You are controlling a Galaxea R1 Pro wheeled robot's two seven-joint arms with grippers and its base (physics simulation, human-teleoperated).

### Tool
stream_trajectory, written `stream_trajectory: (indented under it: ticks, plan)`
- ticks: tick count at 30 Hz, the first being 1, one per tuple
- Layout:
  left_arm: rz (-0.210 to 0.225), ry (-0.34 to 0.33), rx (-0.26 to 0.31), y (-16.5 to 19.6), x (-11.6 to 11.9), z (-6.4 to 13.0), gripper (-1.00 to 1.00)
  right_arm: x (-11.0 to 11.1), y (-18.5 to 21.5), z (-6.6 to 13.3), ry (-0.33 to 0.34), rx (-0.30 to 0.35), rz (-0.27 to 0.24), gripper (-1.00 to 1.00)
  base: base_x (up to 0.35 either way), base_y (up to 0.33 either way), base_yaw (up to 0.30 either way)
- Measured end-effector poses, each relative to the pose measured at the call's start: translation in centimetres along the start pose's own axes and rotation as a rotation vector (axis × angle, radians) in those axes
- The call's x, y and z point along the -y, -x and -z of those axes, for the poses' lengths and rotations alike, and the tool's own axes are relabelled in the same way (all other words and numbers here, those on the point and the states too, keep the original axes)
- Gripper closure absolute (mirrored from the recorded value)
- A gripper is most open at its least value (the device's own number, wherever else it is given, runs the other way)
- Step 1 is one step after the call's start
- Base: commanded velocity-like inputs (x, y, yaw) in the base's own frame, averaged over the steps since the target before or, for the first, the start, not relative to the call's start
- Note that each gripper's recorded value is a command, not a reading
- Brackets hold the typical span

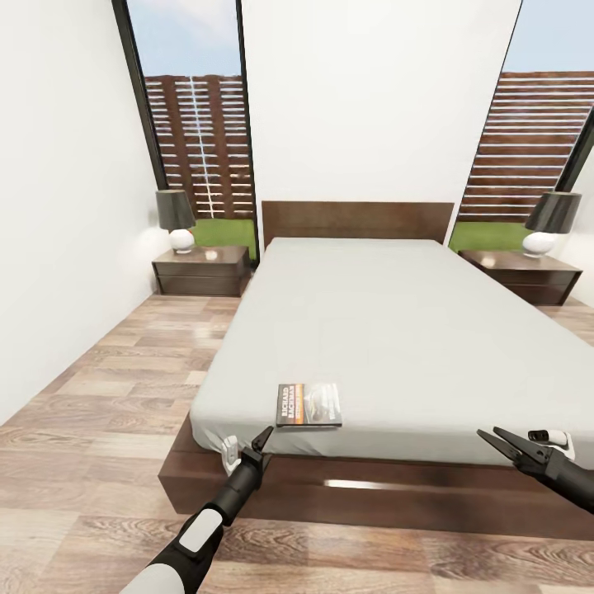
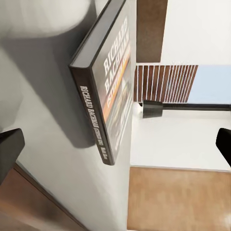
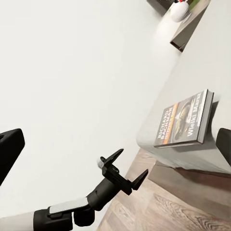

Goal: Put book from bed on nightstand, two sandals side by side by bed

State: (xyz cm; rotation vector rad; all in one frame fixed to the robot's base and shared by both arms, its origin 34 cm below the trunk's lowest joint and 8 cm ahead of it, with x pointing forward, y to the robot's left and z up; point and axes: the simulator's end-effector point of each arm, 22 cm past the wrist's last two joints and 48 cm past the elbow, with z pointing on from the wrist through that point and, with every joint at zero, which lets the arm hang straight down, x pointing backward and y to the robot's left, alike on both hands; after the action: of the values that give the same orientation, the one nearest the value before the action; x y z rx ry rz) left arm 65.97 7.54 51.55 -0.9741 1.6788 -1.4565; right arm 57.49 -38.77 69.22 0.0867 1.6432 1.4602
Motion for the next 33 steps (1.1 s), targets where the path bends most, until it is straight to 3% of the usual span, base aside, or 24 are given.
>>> stream_trajectory:
  ticks: [13,21,33]
  plan:
    - [-0.001,0.003,0.004,0.1,-0.1,0.0,-1.00,0.0,0.0,0.0,0.000,0.001,0.000,-1.00,0.000,0.000,0.000]
    - [0.000,0.049,0.008,0.2,-1.1,0.0,-1.00,0.0,0.0,0.0,0.000,0.001,0.001,-1.00,0.000,0.000,0.000]
    - [0.047,0.095,0.060,1.3,-2.1,0.1,-1.00,0.0,0.0,0.0,-0.001,0.002,-0.001,-1.00,0.000,0.000,0.000]
